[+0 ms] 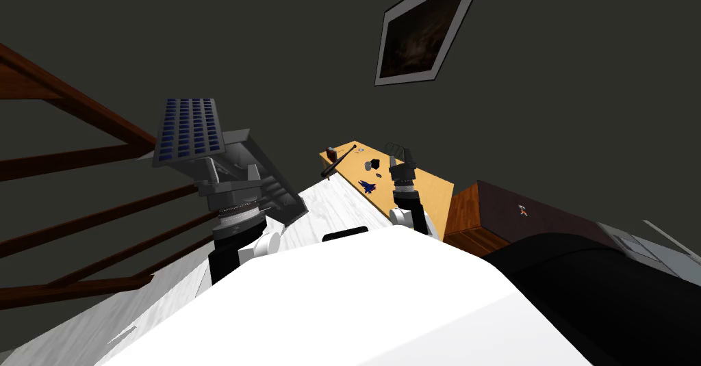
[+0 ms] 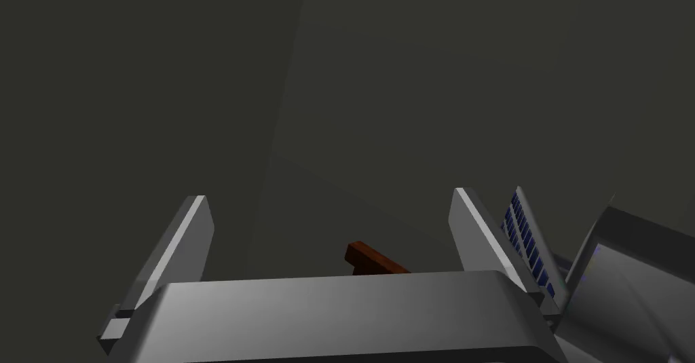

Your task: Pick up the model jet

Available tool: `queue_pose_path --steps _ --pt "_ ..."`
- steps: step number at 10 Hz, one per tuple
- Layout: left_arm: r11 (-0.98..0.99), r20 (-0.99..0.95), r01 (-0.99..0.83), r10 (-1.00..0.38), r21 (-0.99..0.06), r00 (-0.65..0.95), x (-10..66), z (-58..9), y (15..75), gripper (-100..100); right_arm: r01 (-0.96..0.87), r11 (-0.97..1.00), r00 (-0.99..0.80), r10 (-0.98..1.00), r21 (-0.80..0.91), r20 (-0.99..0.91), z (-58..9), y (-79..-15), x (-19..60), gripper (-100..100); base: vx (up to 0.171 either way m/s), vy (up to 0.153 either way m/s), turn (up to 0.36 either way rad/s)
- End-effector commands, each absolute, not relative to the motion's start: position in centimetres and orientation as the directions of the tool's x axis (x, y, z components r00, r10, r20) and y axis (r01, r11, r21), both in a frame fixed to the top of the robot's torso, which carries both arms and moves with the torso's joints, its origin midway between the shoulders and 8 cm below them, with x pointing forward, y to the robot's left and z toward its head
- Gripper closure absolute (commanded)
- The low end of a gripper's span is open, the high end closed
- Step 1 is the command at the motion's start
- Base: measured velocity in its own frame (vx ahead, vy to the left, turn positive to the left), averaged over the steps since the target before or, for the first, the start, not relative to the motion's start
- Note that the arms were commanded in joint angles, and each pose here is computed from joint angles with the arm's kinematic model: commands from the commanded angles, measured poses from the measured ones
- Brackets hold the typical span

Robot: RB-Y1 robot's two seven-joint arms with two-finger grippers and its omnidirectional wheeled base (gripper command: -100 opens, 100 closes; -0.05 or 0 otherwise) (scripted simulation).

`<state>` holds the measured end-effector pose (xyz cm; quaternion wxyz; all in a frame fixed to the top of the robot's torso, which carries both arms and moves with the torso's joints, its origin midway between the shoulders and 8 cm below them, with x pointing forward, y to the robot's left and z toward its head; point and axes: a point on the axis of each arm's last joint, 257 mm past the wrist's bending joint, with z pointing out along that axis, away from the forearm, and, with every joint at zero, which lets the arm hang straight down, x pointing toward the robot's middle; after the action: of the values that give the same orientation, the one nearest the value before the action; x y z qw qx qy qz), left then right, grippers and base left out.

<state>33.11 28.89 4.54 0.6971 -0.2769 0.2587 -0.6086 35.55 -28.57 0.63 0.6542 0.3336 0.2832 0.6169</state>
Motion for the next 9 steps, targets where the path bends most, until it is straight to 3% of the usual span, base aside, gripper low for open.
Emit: queue_pose_path --steps 1,9 --pt "0.106 -0.024 0.705 -0.992 -0.701 0.125 33.1 4.5 28.9 0 -0.586 -0.045 0.038 0.996 0.809 0.083 -0.6 -29.0 36.0 -100 -0.023 0.033 0.031" --pt "0.106 -0.024 0.705 -0.992 -0.701 0.125 33.1 4.5 28.9 0 -0.407 -0.371 -0.044 0.921 0.835 0.387 -7.4 -31.8 37.5 -100 -0.027 0.063 0.024"
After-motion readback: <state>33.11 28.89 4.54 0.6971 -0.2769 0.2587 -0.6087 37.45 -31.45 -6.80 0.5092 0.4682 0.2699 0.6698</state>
